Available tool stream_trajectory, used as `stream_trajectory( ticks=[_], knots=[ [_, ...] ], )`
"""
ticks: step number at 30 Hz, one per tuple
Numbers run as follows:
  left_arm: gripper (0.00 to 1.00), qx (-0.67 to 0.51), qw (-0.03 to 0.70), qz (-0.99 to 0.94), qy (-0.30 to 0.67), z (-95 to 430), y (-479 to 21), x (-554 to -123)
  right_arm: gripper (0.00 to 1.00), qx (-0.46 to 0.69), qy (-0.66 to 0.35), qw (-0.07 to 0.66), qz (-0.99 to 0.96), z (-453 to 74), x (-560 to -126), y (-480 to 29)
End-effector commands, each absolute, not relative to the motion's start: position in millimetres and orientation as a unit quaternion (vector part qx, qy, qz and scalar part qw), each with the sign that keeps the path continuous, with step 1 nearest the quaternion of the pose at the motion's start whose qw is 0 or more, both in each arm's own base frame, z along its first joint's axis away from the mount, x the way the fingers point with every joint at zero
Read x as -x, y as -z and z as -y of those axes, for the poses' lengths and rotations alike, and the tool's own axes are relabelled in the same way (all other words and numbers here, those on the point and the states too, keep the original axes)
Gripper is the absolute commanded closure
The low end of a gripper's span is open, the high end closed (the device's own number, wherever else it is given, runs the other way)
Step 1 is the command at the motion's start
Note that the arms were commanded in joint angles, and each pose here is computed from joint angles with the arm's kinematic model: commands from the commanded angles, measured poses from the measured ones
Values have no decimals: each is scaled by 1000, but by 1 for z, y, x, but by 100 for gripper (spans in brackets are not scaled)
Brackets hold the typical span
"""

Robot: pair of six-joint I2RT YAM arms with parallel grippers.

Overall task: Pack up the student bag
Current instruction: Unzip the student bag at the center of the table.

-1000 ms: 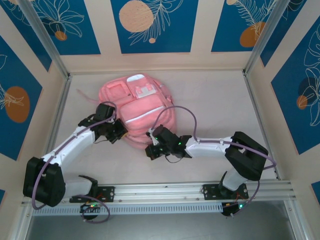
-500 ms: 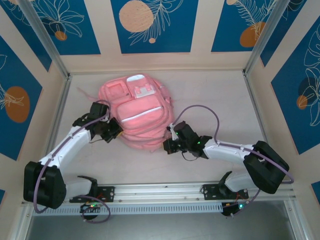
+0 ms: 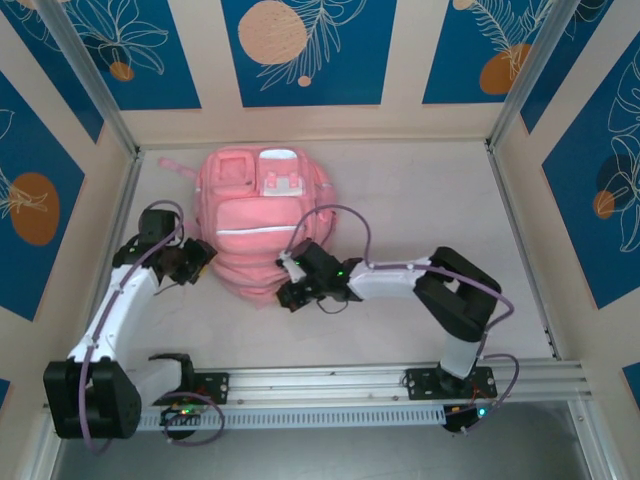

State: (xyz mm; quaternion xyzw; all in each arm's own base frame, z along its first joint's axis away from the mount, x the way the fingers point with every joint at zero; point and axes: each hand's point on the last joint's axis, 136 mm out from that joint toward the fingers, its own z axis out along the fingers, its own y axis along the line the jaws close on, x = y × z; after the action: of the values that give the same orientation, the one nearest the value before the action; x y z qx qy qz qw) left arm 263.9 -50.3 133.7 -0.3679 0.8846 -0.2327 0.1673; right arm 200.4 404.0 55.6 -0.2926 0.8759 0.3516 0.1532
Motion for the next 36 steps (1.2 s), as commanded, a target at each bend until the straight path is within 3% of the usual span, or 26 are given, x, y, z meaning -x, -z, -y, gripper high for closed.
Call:
stream_trajectory(
  ticks=[1, 5, 11, 19, 23, 27, 30, 36],
  knots=[
    [44, 372, 144, -884, 244, 58, -131, -243, 100, 323, -374, 142, -858, -432, -193, -59],
    [34, 363, 142, -889, 239, 65, -126, -233, 100, 318, -391, 137, -853, -446, -194, -65],
    [34, 372, 110, -889, 244, 78, -103, -229, 100, 309, -398, 136, -853, -452, -194, -67],
    [39, 360, 127, -891, 246, 84, -100, -260, 100, 312, -388, 137, -856, -447, -190, -65],
    [54, 364, 119, -892, 240, 84, -89, -267, 100, 309, -380, 145, -860, -440, -190, -67],
    [82, 363, 116, -896, 230, 82, -86, -268, 100, 311, -361, 150, -866, -430, -190, -63],
    [97, 359, 125, -898, 223, 79, -92, -269, 100, 310, -345, 150, -873, -420, -191, -59],
    [100, 354, 152, -899, 208, 68, -111, -267, 100, 303, -321, 153, -884, -394, -194, -51]
  ],
)
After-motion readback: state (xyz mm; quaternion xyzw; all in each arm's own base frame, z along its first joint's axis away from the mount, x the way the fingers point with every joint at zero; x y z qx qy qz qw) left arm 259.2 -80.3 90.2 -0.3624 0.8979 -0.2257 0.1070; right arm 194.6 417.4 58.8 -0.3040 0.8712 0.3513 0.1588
